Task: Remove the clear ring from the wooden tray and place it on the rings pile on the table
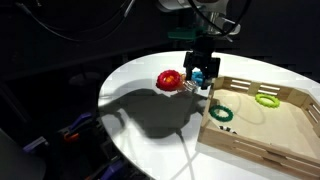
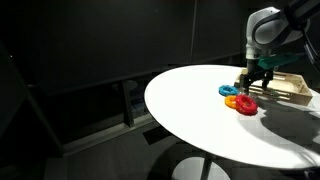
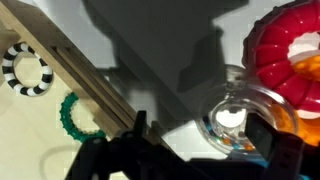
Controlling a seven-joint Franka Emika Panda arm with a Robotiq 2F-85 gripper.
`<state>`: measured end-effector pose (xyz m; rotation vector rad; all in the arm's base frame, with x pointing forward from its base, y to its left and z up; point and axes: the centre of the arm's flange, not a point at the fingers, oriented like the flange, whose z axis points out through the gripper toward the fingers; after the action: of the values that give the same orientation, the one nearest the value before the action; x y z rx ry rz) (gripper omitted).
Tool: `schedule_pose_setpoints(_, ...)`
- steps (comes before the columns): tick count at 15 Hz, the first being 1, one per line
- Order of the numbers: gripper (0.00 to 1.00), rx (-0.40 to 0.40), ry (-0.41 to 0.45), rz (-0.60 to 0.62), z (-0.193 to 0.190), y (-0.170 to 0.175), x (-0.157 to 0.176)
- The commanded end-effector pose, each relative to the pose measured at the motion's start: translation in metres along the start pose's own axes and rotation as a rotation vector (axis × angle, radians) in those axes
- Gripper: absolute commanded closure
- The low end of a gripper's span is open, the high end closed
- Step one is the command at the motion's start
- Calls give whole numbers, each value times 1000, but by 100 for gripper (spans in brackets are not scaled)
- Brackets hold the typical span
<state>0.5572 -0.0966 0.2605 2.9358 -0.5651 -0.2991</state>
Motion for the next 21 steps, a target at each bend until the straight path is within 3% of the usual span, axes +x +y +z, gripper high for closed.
schedule_pose_setpoints(1, 0, -20, 27, 15, -19, 20, -2)
schedule_pose_setpoints(6, 0, -53, 80, 5, -49, 44, -8)
schedule_pose_setpoints(10, 0, -37, 69, -96, -77, 62, -22)
schedule_pose_setpoints(15, 0, -26, 24, -233, -108, 85, -53)
schedule_pose_setpoints(21, 0, 47, 36, -292, -140, 108, -101)
